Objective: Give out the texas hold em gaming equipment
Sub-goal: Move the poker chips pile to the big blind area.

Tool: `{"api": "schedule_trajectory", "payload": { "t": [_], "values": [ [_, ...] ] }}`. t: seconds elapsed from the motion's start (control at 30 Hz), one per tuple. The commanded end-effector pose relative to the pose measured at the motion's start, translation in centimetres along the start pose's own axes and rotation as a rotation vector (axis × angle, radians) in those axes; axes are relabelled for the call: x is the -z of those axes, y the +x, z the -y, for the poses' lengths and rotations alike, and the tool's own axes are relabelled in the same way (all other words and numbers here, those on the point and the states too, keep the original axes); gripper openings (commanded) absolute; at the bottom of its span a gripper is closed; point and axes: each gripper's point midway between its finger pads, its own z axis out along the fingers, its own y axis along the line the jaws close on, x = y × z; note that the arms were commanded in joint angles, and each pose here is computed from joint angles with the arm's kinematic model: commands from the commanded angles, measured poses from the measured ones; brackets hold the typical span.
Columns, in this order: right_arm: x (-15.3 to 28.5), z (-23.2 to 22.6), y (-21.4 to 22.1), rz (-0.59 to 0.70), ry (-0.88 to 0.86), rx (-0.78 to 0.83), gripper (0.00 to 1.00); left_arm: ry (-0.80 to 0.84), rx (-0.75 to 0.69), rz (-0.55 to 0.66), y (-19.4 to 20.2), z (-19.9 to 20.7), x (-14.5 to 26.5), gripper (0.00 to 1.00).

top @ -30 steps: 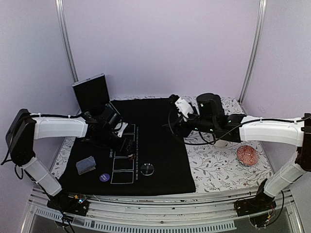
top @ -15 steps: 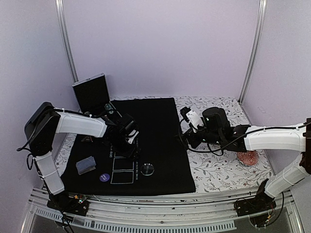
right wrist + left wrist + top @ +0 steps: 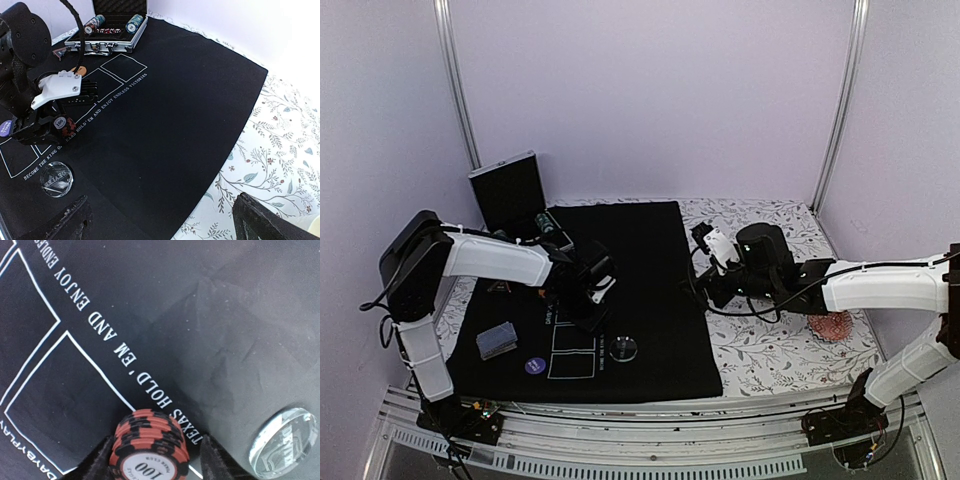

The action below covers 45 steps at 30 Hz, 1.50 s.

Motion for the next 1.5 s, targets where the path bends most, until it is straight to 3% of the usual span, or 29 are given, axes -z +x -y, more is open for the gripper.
{"api": "schedule_trajectory", "payload": {
  "t": [0.0, 0.27, 0.37, 0.5, 0.83, 1.47],
  "values": [
    [0.4, -0.2, 0.0, 0.012, -0.007, -0.009, 0.99, -0.029, -0.047, -0.062, 1.3, 0.3, -1.3, 0.54],
    [0.8, 0.0, -0.4, 0.023, 0.002, -0.001, 0.99, -0.048, -0.074, -0.111, 2.5, -0.1, -1.7, 0.4],
    [0.9, 0.2, -0.4, 0.026, 0.01, 0.002, 0.99, -0.043, -0.082, -0.13, 3.1, -0.2, -1.9, 0.27],
    [1.0, 0.2, -0.4, 0.025, 0.011, 0.002, 0.99, -0.068, -0.083, -0.123, 3.0, -0.9, -1.4, 0.0],
    [1.5, 0.5, -0.8, 0.036, 0.021, 0.014, 0.99, -0.111, -0.001, -0.072, 2.2, -5.1, 0.8, 0.0],
    [2.3, 0.7, -0.9, 0.05, 0.034, 0.038, 0.99, -0.206, 0.235, -0.105, 5.1, -15.2, 1.4, 0.0]
  ]
}}
